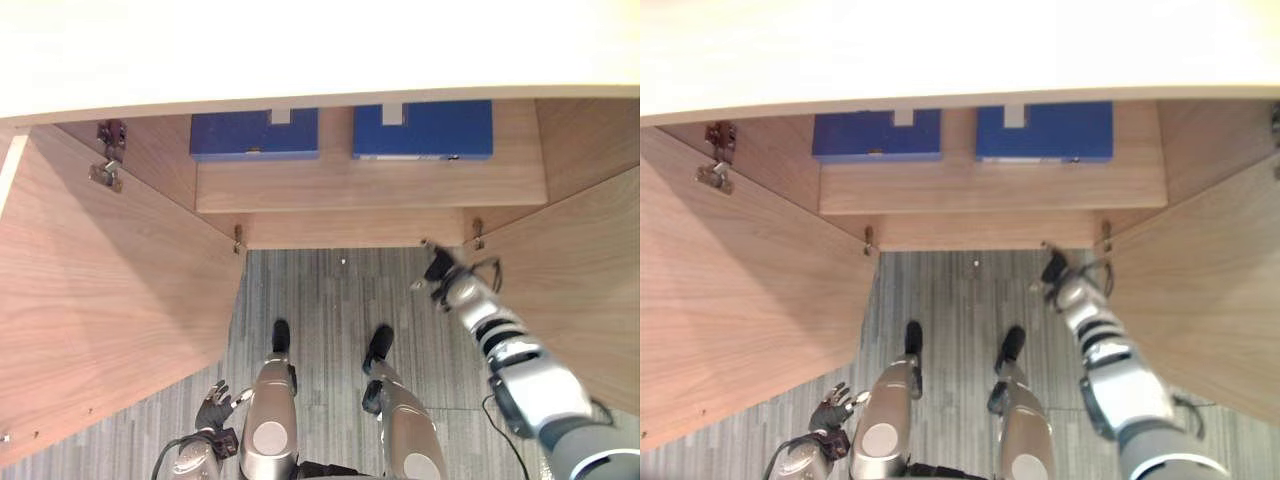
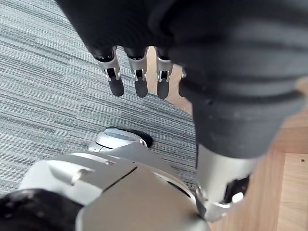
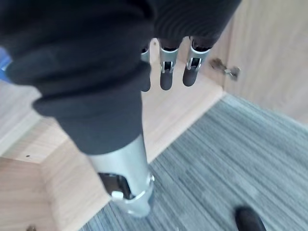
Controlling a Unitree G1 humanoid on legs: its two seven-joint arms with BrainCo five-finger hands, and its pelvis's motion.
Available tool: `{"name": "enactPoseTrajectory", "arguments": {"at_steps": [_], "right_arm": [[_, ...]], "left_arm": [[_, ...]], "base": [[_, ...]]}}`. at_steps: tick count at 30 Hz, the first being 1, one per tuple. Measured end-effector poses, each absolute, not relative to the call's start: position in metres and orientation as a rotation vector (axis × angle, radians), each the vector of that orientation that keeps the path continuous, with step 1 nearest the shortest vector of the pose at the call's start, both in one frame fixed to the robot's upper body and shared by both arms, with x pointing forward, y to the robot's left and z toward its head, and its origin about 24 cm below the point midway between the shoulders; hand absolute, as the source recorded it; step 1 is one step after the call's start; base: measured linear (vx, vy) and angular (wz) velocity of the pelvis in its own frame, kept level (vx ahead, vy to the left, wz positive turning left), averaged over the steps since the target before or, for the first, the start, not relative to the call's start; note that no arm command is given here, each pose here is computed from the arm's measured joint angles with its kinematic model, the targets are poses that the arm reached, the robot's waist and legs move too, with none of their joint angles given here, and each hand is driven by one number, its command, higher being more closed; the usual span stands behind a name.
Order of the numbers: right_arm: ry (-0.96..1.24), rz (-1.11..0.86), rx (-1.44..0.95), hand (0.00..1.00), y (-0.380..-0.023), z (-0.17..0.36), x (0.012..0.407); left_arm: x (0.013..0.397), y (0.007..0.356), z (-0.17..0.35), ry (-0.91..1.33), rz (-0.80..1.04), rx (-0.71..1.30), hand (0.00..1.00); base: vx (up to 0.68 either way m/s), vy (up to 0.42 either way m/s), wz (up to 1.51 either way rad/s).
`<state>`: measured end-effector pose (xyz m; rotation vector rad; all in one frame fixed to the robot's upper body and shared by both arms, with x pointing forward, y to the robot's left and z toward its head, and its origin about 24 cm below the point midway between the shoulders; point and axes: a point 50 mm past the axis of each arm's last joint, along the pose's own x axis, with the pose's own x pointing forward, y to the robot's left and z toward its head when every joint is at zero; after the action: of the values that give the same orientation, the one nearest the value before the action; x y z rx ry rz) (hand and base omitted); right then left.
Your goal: Walk over to the cabinet, pick up the folder, carry it to the office cabinet, place the folder inside the office cabinet, then close the office cabinet door
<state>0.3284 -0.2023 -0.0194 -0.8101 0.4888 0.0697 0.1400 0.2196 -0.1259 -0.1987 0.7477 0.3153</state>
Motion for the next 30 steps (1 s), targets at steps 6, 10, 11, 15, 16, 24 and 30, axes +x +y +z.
{"name": "enactPoseTrajectory", "arguments": {"at_steps": [6,10,11,15,16,24,30], "right_arm": [[0.908,-0.014,-0.420,0.00,-0.193,-0.128,0.196],[1.111,-0.266,-0.188,0.00,-0.214,-0.156,0.117],[1.130,-0.303,-0.151,0.00,-0.215,-0.158,0.108],[1.170,-0.535,0.083,0.00,-0.215,-0.164,0.076],[1.155,-0.571,0.128,0.00,-0.213,-0.164,0.076],[1.122,-0.722,0.340,0.00,-0.200,-0.166,0.072],[1.147,-0.664,0.200,0.00,-0.215,-0.163,0.074]], "left_arm": [[0.117,0.230,-0.136,0.864,0.316,-0.078,0.00],[0.112,0.227,-0.139,0.886,0.321,-0.063,0.00],[0.112,0.226,-0.140,0.888,0.327,-0.072,0.00],[0.110,0.212,-0.145,0.900,0.365,-0.147,0.00],[0.109,0.209,-0.146,0.911,0.374,-0.163,0.00],[0.093,0.200,-0.156,0.997,0.431,-0.220,0.00],[0.111,0.182,-0.155,0.990,0.302,-0.156,0.00]], "base": [[0.14,0.036,0.10],[0.19,0.039,0.03],[0.12,0.022,0.01],[0.12,0.043,-0.05],[0.07,0.050,-0.19],[0.02,0.004,-0.19],[0.02,0.004,-0.19]]}}
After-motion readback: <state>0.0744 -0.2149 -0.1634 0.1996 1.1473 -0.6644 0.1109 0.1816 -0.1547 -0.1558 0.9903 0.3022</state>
